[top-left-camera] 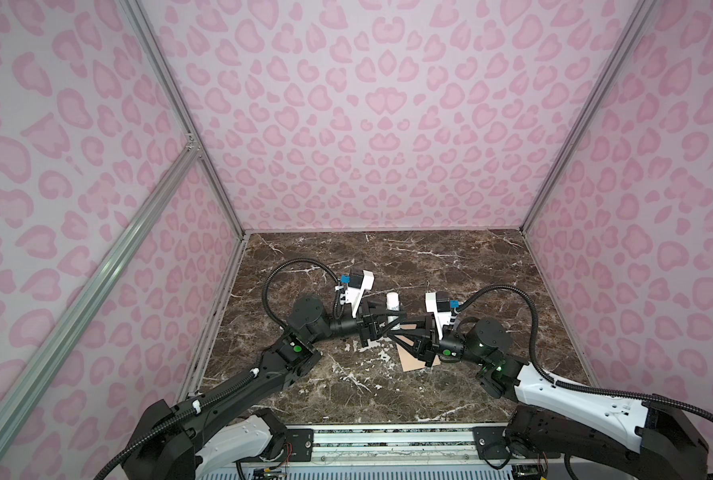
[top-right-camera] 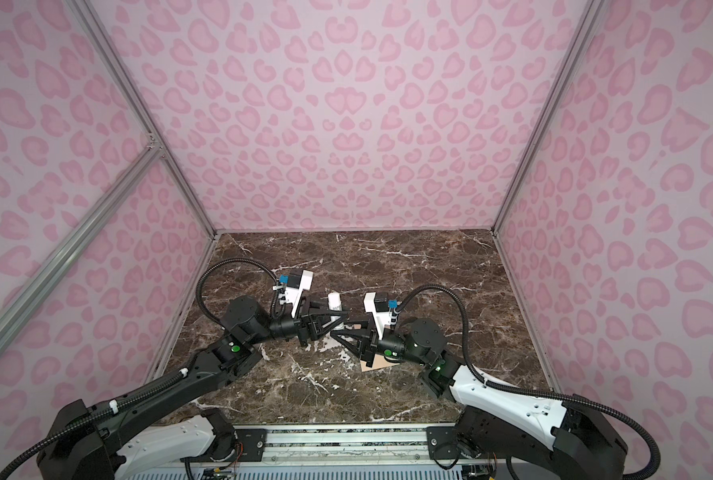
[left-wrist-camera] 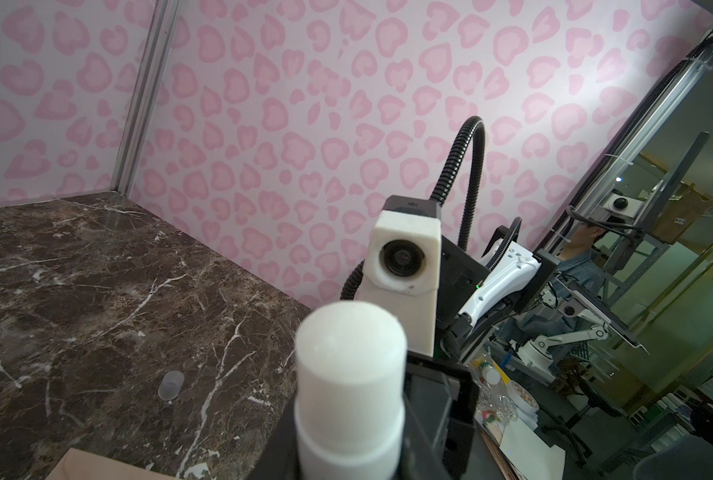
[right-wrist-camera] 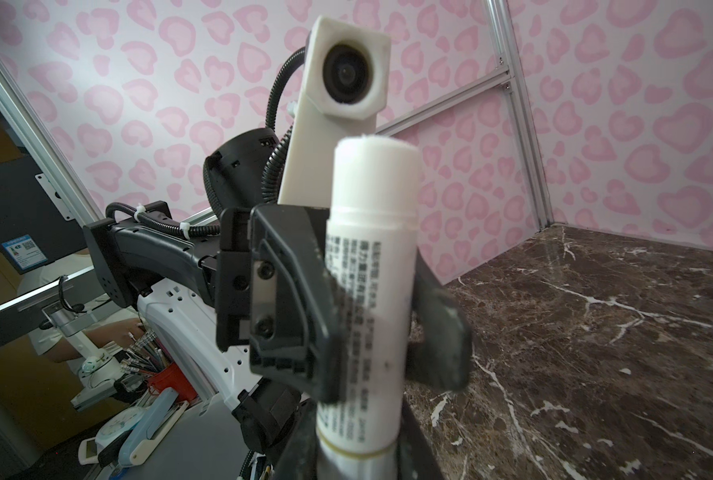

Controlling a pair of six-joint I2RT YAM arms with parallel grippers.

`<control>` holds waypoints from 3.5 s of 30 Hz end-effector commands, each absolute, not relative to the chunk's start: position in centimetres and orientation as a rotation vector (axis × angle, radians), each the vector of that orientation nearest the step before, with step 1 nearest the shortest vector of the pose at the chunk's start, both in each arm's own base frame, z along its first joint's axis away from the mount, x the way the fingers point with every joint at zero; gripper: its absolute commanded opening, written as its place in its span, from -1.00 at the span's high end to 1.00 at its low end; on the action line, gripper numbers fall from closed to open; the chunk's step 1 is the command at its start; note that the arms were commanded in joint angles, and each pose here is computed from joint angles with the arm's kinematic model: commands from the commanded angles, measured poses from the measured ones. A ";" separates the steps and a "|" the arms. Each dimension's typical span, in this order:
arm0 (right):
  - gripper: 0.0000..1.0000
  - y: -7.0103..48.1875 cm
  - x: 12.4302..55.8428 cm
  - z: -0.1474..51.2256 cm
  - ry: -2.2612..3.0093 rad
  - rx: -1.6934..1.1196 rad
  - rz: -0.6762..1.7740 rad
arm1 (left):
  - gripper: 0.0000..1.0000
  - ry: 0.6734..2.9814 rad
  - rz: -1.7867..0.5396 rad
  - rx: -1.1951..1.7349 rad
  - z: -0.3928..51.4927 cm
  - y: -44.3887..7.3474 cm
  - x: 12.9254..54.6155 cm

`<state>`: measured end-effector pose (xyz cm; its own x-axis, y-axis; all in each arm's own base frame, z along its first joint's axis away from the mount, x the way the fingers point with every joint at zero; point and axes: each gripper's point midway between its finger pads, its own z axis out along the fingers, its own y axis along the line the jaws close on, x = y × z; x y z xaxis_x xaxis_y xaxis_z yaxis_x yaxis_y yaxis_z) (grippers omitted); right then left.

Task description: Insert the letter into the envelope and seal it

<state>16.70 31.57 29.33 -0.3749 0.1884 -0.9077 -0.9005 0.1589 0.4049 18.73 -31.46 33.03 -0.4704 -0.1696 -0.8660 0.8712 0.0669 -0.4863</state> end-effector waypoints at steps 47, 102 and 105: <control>0.80 31.1 18.6 29.2 1.526 -0.541 0.219 | 0.91 1.809 -0.865 0.194 25.6 -27.7 25.9; 0.36 29.7 15.9 29.5 1.413 -0.807 1.294 | 0.91 1.472 -1.530 0.782 32.6 -32.3 18.1; 0.45 29.9 15.8 29.3 1.418 -0.815 1.301 | 0.91 1.473 -1.526 0.780 32.6 -32.3 18.1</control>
<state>16.64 29.57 28.23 -0.2975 0.1310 -0.9457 -0.9141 0.2468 0.3217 18.18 -32.39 31.29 -0.4675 -0.1220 -0.8755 0.8750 0.0770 -0.4779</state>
